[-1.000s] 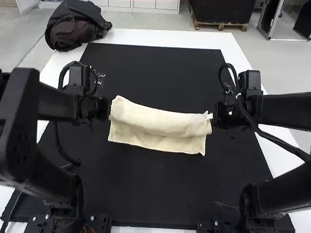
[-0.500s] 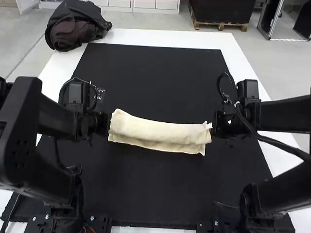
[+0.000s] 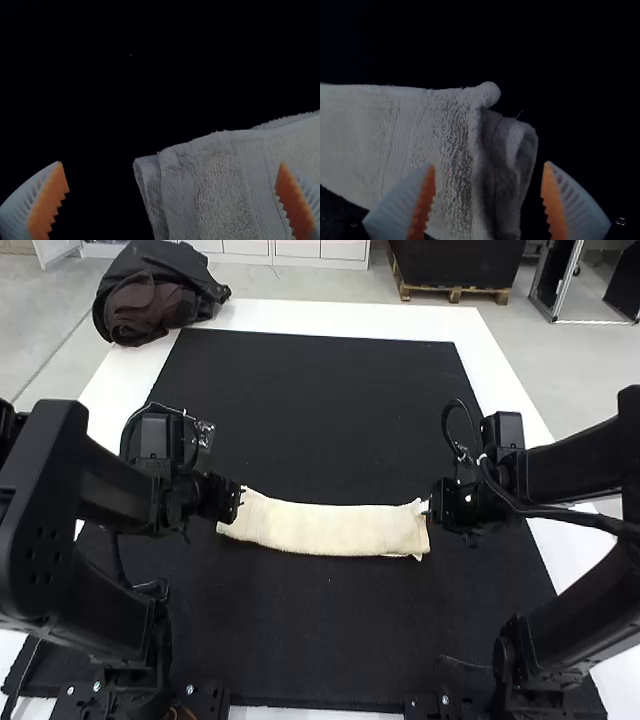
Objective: Fold the towel.
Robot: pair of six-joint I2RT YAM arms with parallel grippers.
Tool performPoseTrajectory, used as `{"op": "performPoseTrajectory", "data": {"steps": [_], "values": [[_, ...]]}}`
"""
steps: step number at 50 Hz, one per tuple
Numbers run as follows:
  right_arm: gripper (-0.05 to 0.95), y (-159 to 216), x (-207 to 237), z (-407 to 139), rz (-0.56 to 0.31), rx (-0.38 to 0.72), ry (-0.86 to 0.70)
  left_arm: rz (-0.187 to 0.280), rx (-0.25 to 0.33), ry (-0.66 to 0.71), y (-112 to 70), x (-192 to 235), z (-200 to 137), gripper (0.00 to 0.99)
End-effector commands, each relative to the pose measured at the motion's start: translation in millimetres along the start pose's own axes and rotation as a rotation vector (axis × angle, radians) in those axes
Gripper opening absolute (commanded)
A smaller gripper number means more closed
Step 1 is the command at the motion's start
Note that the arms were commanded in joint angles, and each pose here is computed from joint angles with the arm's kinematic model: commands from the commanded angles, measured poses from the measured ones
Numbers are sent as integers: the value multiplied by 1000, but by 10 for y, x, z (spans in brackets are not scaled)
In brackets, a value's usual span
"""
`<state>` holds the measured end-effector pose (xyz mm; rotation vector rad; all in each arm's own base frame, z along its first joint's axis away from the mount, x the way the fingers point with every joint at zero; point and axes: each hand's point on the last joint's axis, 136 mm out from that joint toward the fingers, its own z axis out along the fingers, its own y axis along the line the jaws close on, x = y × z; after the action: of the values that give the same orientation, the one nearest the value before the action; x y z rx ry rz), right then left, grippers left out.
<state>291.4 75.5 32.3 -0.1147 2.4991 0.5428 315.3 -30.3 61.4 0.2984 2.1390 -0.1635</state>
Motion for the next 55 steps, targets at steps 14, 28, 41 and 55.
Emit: {"op": "performPoseTrajectory", "data": {"steps": [14, 28, 41, 55], "values": [[756, -60, -42, 2, -21, 24, -20, -45, -68, -75, 212, -240, -19, 969], [761, -110, 35, 149, -21, 23, 30, -67, -94, -97, 348, -411, -48, 967], [762, -137, -14, 262, -22, 24, 46, -88, -103, -101, 406, -495, -61, 969], [761, -58, -27, 387, -50, 14, 64, -92, -101, -94, 402, -478, -63, 969]]}}
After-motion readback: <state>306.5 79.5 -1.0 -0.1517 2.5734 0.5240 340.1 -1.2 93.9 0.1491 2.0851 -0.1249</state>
